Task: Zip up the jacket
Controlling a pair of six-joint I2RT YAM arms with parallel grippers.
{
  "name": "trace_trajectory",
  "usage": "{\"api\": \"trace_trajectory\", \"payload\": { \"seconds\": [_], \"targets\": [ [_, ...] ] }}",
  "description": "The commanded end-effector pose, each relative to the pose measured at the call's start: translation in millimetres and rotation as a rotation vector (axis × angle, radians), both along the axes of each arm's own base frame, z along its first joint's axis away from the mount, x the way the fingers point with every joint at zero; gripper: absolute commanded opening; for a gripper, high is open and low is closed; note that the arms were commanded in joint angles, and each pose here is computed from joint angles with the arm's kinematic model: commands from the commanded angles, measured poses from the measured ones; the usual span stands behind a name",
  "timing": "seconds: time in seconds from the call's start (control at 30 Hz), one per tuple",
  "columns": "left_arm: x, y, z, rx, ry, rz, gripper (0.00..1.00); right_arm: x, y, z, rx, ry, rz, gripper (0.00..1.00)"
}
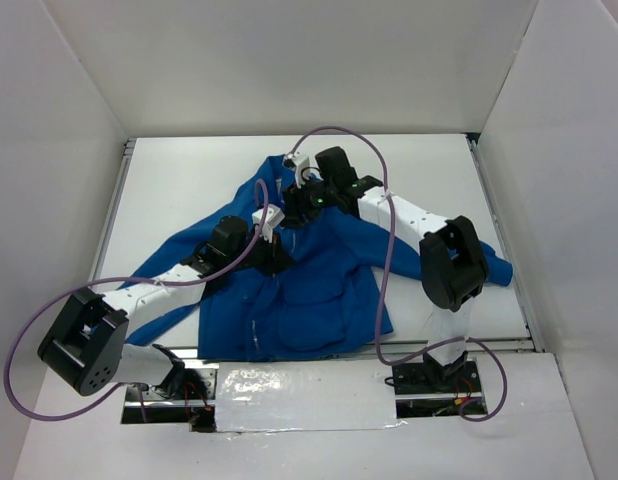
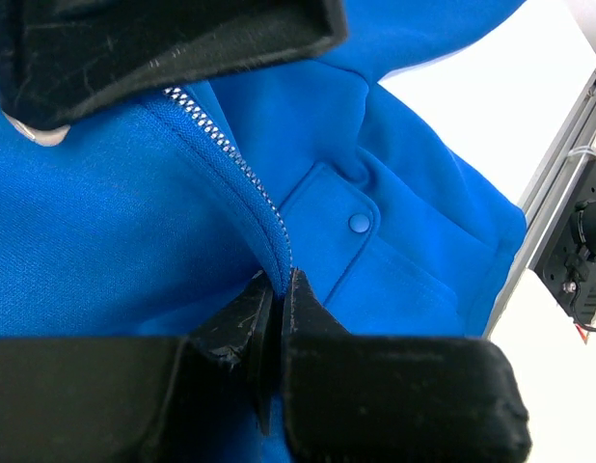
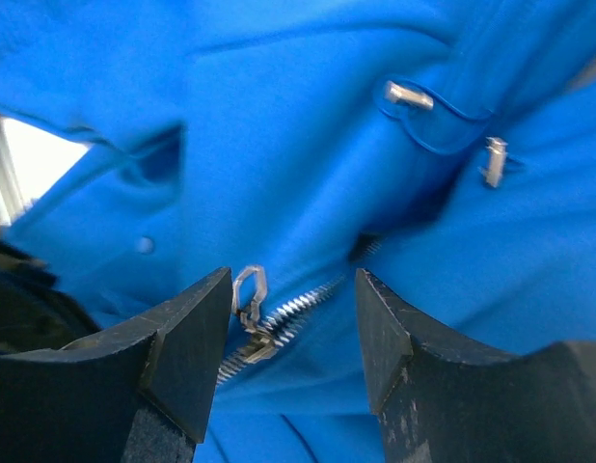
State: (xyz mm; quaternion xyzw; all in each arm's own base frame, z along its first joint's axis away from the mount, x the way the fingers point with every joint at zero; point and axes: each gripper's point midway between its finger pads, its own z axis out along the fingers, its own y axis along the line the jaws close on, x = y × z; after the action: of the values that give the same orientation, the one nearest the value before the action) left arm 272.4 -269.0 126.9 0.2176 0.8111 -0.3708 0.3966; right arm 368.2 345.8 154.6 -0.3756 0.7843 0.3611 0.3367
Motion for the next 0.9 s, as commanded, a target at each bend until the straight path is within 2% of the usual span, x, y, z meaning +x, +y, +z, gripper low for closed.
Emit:
{"api": "trace_trajectory", "payload": {
  "seconds": [0.0, 0.13, 0.27, 0.37, 0.4, 0.47, 0.5, 0.53, 0.6, 0.7, 0.87],
  "targets": [
    [-2, -12, 19, -0.031, -0.046, -0.066, 0.03, 8, -4, 21, -0.086, -0.117, -0.037, 0.6],
    [-2, -10, 20, -0.028, -0.054, -0.06, 0.04, 16, -12, 14, -0.151, -0.155, -0.083, 0.59],
    [-1, -11, 19, -0.024, -0.049, -0.064, 0.04, 16, -13, 20, -0.141, -0.192, -0.103, 0.57],
    [0, -12, 19, -0.026, -0.044, -0.067, 0.04, 18, -10, 28, -0.11, -0.204, -0.122, 0.49],
    [0, -13, 19, -0.027, -0.045, -0.069, 0.04, 19, -10, 30, -0.1, -0.192, -0.148, 0.4],
    [0, -12, 19, -0.027, -0.044, -0.065, 0.05, 34, -15, 35, -0.1, -0.211, -0.247, 0.28],
    [0, -12, 18, -0.026, -0.043, -0.065, 0.05, 39, -17, 36, -0.087, -0.195, -0.301, 0.18],
    [0, -12, 19, -0.027, -0.046, -0.064, 0.05, 43, -17, 39, -0.078, -0.206, -0.329, 0.14],
    [1, -11, 19, -0.022, -0.044, -0.059, 0.05, 49, -21, 41, -0.067, -0.201, -0.392, 0.09],
    [1, -11, 19, -0.018, -0.048, -0.058, 0.05, 46, -19, 47, -0.044, -0.195, -0.391, 0.05],
    [0, -9, 19, -0.014, -0.048, -0.057, 0.06, 48, -23, 56, -0.015, -0.177, -0.438, 0.05]
  ]
}}
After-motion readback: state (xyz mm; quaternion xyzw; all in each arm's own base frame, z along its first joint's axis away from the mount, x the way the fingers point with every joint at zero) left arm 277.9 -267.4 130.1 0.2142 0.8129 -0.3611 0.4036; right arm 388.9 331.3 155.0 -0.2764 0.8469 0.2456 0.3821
